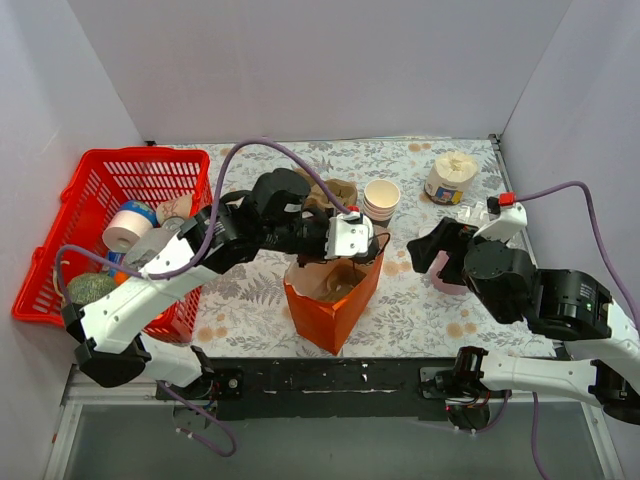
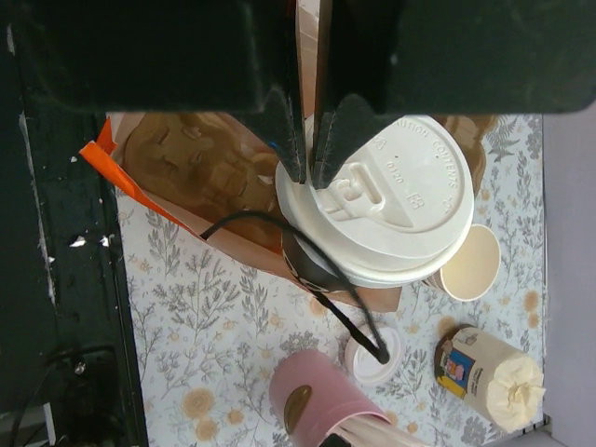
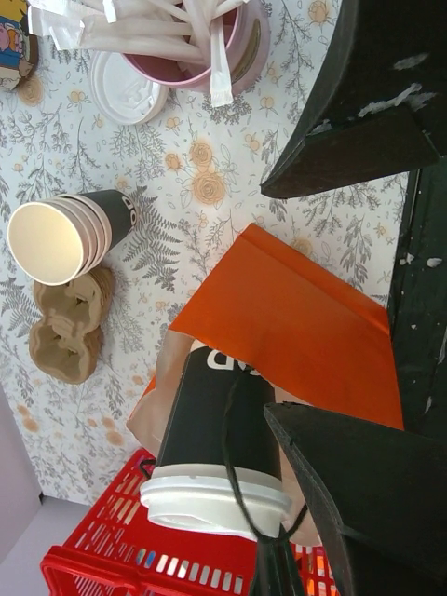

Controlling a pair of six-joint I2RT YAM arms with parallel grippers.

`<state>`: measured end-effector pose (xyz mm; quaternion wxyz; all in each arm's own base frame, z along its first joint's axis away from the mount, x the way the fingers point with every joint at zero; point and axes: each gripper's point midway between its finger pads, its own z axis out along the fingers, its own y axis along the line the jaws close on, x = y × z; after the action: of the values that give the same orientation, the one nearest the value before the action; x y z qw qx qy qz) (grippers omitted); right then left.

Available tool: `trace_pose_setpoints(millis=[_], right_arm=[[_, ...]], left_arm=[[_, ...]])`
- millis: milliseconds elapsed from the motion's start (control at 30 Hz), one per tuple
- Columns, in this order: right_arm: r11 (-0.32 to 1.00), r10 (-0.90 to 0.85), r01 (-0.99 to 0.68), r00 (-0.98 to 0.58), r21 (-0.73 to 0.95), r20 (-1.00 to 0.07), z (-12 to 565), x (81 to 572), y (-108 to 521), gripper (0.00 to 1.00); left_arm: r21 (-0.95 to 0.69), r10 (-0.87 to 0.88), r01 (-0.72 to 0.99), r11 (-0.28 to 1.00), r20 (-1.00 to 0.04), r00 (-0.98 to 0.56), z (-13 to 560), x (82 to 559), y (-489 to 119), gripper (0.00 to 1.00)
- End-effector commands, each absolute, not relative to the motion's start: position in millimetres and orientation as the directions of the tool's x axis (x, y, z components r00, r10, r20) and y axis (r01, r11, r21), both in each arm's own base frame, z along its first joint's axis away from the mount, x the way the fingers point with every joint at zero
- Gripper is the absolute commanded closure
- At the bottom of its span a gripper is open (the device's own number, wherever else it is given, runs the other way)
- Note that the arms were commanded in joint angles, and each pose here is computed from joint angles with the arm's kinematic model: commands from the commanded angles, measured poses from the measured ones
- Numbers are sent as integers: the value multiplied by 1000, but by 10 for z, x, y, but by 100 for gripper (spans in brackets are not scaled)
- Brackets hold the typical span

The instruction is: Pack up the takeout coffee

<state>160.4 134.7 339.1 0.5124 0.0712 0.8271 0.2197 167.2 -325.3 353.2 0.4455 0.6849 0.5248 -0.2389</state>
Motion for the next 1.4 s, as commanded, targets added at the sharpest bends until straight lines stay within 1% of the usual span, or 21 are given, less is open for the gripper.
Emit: trace_pose_setpoints(millis=[0, 233, 400, 467, 567, 667, 700, 733, 767, 800, 833, 867, 900, 933, 1000, 1233, 1367], right_arm=[[872, 388, -111, -438, 478, -811, 3482, 1634, 1374, 2], [866, 405, -98, -439, 490, -802, 3476, 1616, 1316, 2], [869, 389, -116, -443, 482, -808, 3471, 1620, 1367, 2], [873, 371, -133, -442, 469, -817, 3469, 1623, 1395, 2], [871, 350, -190, -410, 454, -842, 3590, 1648, 1443, 2], [836, 395, -235, -369, 496, -841, 3810, 1672, 1508, 2], [825, 377, -284, -369, 490, -849, 3866, 1648, 1574, 2], [793, 396, -329, -359, 512, -845, 3997, 1641, 1680, 2], [788, 371, -359, -370, 500, -852, 4006, 1617, 1746, 2], [756, 366, -398, -401, 520, -840, 4109, 1541, 1813, 2], [783, 297, -393, -444, 482, -845, 3968, 1528, 1901, 2], [789, 281, -379, -479, 484, -832, 3930, 1497, 1913, 2], [777, 300, -351, -523, 522, -798, 3965, 1466, 1974, 2], [812, 256, -313, -568, 493, -782, 3821, 1415, 1888, 2], [821, 279, -248, -612, 514, -740, 3774, 1386, 1874, 2], [840, 239, -215, -678, 498, -695, 3606, 1320, 1958, 2], [850, 258, -163, -700, 501, -666, 3526, 1336, 1955, 2]], left_arm=[[422, 549, 905, -45, -747, 375, 3523, 1715, -3130, 100], [425, 616, 903, -62, -696, 369, 3349, 1814, -3137, 100], [401, 597, 907, -129, -699, 394, 3303, 1674, -3208, 100], [381, 566, 908, -174, -716, 409, 3325, 1543, -3250, 100], [360, 544, 903, -234, -721, 429, 3310, 1374, -3319, 100], [365, 590, 905, -220, -689, 421, 3162, 1434, -3387, 100], [362, 600, 907, -216, -683, 416, 3123, 1451, -3415, 100], [350, 612, 909, -225, -675, 412, 3057, 1459, -3442, 100], [344, 609, 909, -235, -677, 414, 3049, 1437, -3457, 100], [341, 605, 908, -242, -678, 416, 3045, 1426, -3465, 100], [343, 597, 906, -248, -682, 422, 3061, 1410, -3473, 100], [343, 594, 907, -246, -686, 420, 3074, 1405, -3471, 100], [346, 592, 906, -244, -686, 422, 3087, 1399, -3474, 100], [349, 595, 907, -237, -686, 419, 3091, 1416, -3473, 100], [347, 597, 908, -235, -685, 417, 3079, 1410, -3463, 100], [350, 585, 902, -251, -688, 430, 3063, 1367, -3466, 100], [362, 587, 898, -250, -681, 438, 3055, 1364, -3445, 100]])
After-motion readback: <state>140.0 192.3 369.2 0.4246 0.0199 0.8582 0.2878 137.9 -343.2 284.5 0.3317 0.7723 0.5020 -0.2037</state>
